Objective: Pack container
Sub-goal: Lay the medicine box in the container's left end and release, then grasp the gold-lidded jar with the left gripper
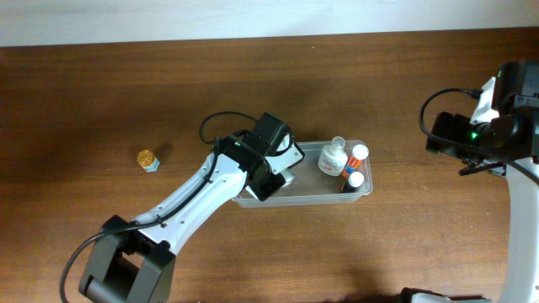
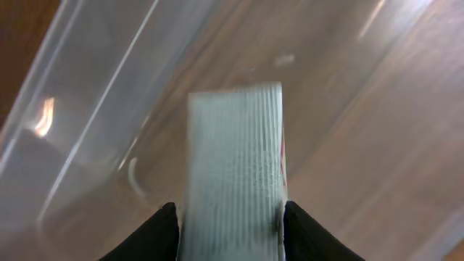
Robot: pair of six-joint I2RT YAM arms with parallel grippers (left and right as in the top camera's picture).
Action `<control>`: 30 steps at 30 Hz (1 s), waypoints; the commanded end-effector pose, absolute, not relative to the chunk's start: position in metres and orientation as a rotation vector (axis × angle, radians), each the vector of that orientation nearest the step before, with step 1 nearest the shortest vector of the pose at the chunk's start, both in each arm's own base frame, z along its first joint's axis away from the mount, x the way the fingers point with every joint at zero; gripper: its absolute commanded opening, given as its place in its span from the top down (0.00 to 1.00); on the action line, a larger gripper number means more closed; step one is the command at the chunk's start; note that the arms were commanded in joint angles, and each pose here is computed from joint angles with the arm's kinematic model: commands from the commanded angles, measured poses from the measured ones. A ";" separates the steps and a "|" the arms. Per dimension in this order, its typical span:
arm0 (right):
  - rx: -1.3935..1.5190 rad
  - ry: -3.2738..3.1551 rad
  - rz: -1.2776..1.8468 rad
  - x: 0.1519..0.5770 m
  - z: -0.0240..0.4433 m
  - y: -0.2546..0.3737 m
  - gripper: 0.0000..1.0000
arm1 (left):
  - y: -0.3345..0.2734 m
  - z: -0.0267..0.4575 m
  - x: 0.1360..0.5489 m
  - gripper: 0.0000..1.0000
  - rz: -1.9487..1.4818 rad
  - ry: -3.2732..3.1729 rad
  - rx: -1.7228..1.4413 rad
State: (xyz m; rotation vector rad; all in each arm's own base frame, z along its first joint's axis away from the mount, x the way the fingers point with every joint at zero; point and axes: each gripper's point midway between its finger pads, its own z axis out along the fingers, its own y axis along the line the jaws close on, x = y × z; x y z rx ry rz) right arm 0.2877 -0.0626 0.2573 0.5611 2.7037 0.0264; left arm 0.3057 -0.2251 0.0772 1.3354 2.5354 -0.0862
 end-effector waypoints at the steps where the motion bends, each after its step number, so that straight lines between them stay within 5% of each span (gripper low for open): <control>1: 0.550 2.702 0.030 0.286 0.258 -0.063 0.11 | -0.213 0.106 0.320 0.43 0.038 2.481 1.252; 3: 0.549 2.702 0.030 0.286 0.258 -0.063 0.11 | -0.210 0.127 0.324 0.07 0.057 2.435 1.215; 4: 0.549 2.702 0.030 0.286 0.258 -0.063 0.11 | -0.207 0.138 0.326 0.00 0.068 2.413 1.193; 14: 0.544 2.702 0.029 0.286 0.258 -0.063 0.11 | -0.057 0.245 0.345 0.01 0.139 2.404 0.248; 23: 0.544 2.702 0.029 0.286 0.258 -0.063 0.11 | 0.047 0.138 0.369 0.01 0.124 2.731 -0.210; 30: 0.539 2.704 0.028 0.286 0.258 -0.063 0.11 | 0.062 0.044 0.374 0.01 0.109 2.941 -0.334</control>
